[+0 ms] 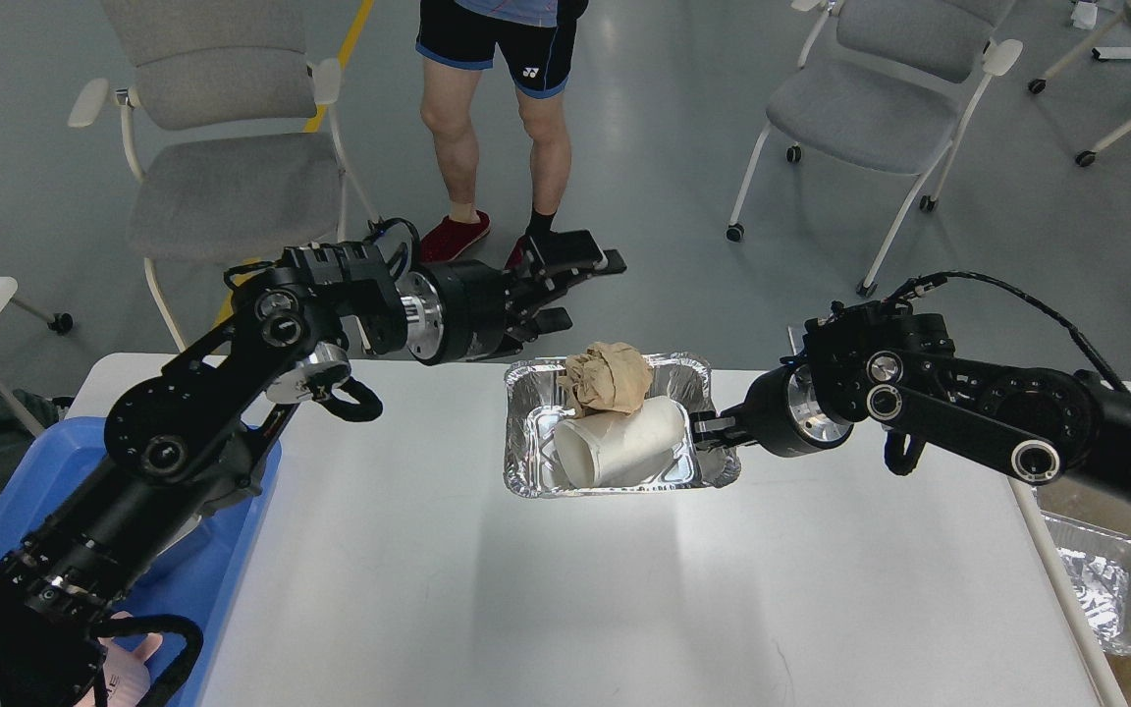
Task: Tidy desktop
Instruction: 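Carry the foil tray with the right gripper and drop it into the white bin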
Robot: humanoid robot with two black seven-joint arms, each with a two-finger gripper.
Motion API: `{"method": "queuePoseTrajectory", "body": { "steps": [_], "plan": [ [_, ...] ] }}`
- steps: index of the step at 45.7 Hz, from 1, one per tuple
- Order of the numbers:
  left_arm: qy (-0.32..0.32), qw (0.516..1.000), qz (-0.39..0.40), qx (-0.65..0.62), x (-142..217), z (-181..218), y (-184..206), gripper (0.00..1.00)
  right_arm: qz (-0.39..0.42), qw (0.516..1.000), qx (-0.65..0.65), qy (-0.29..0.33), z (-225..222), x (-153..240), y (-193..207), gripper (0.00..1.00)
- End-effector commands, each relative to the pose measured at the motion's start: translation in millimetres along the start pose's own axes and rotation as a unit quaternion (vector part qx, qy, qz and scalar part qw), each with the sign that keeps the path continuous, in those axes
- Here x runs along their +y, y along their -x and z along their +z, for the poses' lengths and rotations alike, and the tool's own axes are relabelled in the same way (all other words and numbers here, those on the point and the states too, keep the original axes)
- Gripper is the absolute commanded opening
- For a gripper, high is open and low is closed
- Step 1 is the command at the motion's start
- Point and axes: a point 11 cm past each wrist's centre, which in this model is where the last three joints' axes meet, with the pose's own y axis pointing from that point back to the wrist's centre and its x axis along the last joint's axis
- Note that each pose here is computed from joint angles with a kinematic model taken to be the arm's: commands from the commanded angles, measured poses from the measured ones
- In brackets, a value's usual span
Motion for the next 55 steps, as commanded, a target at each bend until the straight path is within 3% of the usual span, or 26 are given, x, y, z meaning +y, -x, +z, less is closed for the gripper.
{"method": "queuePoseTrajectory", "body": {
  "steps": [1,6,12,17,21,34,42,55],
  "plan": [
    [0.052,0.994,0.036,0.089,30,-4,-30,0.96,-0.001,1.000,0.001,-0.002,-2,-1,0,0.00],
    [0.108,0.966,0.101,0.211,65,-33,-56,0.96,-0.001,1.000,0.001,-0.003,-3,-1,0,0.00],
    [0.191,0.876,0.239,0.372,121,-90,-92,0.96,0.002,1.000,0.000,-0.003,-3,0,-2,0.00],
    [0.203,0.811,0.298,0.460,124,-139,-92,0.96,0.003,1.000,-0.003,-0.001,1,1,-1,0.00],
    [0.207,0.790,0.316,0.483,127,-155,-92,0.96,0.002,1.000,-0.004,0.000,1,1,-1,0.00],
    [0.186,0.753,0.341,0.530,119,-181,-86,0.96,0.031,0.999,-0.026,-0.002,11,14,-16,0.00],
    [0.185,0.754,0.340,0.530,119,-184,-84,0.96,0.091,0.991,-0.091,0.019,62,57,-35,0.00],
    [0.171,0.748,0.345,0.540,121,-198,-75,0.96,0.163,0.958,-0.221,0.078,171,132,-12,0.00]
  ]
}}
